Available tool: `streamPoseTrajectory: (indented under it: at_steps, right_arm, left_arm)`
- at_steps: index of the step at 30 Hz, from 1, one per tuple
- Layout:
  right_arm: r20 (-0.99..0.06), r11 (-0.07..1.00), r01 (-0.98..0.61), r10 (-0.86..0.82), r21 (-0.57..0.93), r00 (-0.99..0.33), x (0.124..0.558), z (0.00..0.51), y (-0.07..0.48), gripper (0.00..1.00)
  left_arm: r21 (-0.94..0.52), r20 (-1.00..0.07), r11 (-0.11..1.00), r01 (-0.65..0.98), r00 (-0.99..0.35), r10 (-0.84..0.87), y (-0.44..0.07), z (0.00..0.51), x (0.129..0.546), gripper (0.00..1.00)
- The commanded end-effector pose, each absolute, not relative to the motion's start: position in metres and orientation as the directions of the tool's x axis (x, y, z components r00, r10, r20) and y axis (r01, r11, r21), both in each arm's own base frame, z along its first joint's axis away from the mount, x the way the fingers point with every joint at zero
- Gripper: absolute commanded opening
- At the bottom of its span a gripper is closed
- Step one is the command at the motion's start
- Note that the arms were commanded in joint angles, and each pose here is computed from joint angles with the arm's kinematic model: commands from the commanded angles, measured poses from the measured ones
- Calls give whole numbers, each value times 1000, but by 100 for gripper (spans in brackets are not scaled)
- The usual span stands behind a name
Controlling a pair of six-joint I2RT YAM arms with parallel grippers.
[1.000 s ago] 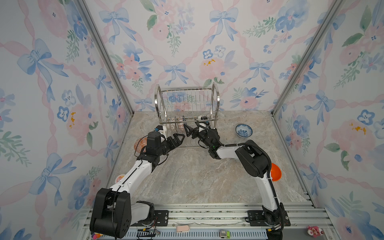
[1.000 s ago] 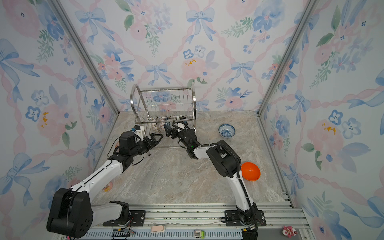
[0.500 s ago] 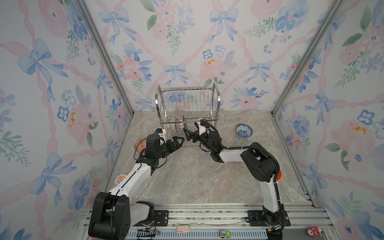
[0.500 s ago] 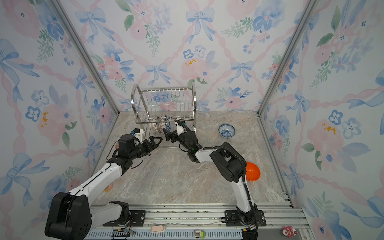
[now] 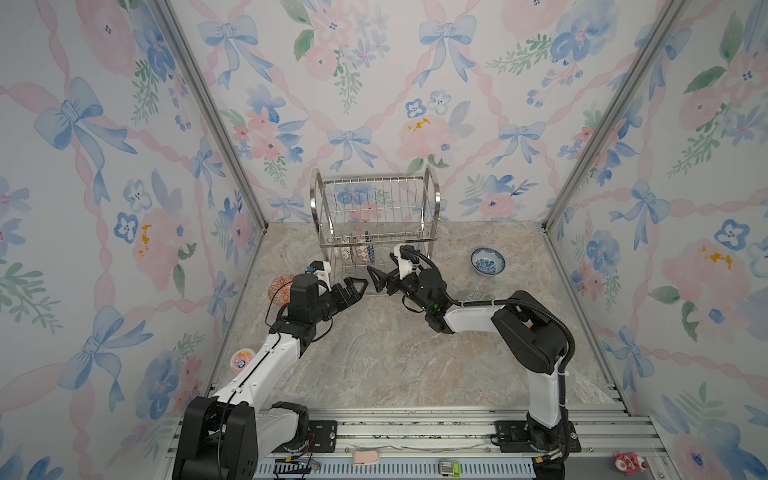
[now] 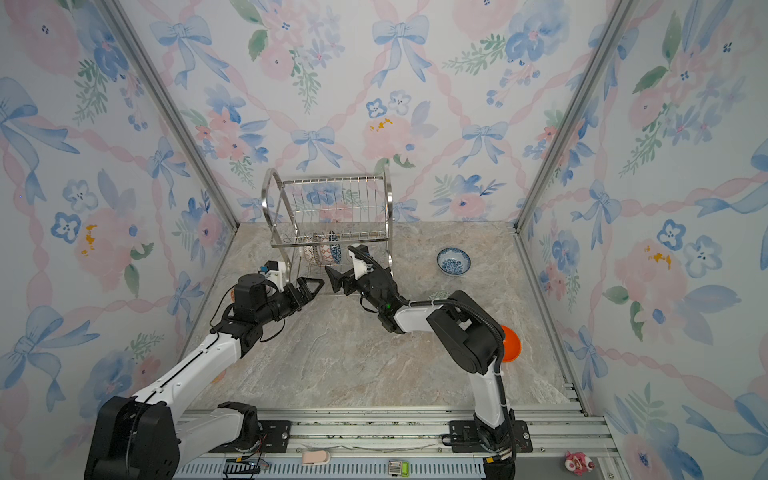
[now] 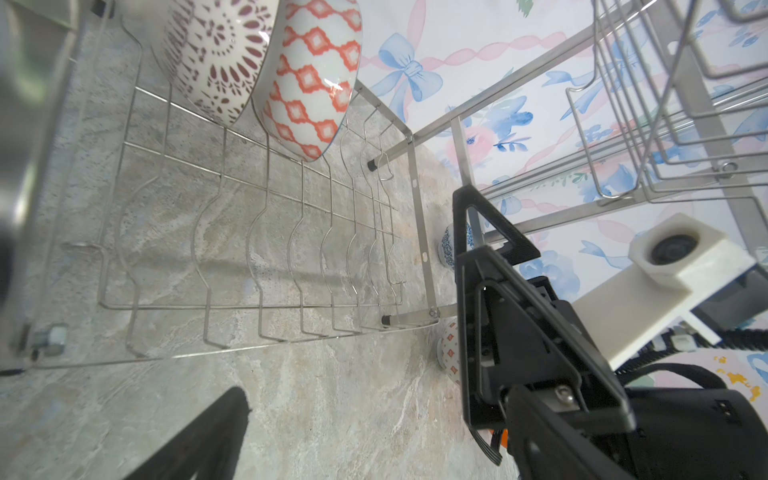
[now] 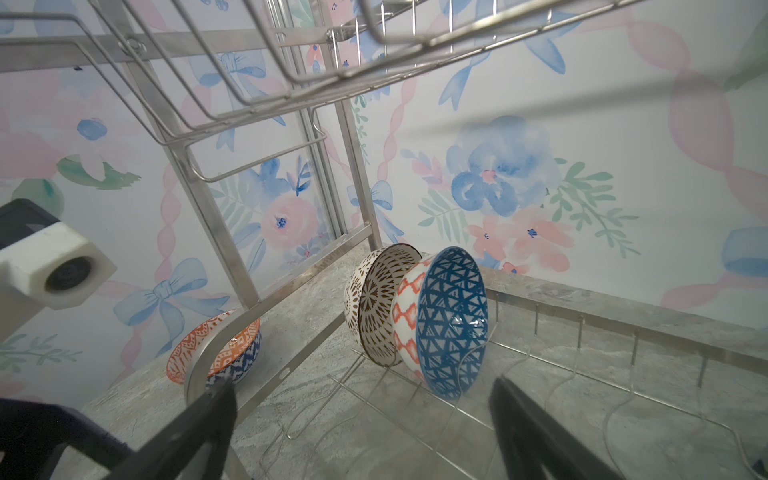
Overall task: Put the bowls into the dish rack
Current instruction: 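Draw the right gripper back from the rack while the left gripper withdraws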
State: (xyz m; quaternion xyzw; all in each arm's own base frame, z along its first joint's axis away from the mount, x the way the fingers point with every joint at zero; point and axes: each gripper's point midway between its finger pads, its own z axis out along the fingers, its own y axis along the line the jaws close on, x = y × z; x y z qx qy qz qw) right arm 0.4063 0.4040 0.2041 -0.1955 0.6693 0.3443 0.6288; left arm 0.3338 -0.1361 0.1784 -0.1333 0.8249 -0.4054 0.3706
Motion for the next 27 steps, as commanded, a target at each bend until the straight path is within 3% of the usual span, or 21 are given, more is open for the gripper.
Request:
streamPoseTrajectory:
  at_steps: [1, 14, 21, 27]
  right_arm:
    - [-974, 707, -670, 159, 225, -160, 398, 209, 399, 97]
    - [-983, 823, -565, -52, 56, -174, 352, 197, 379, 97]
    - [-967, 923, -379, -151, -64, -206, 339, 201, 334, 97]
    - [-931, 950, -298, -190, -93, -312, 330, 185, 294, 97]
  left_arm:
    - [-775, -497, 626, 86, -694, -521, -135, 178, 325, 98]
    - [-794, -481, 600, 95, -703, -524, -137, 173, 306, 98]
    - [-791, -486, 603, 108, -709, -511, -141, 170, 299, 98]
    - [-779, -500, 614, 130, -720, -481, -156, 167, 295, 98]
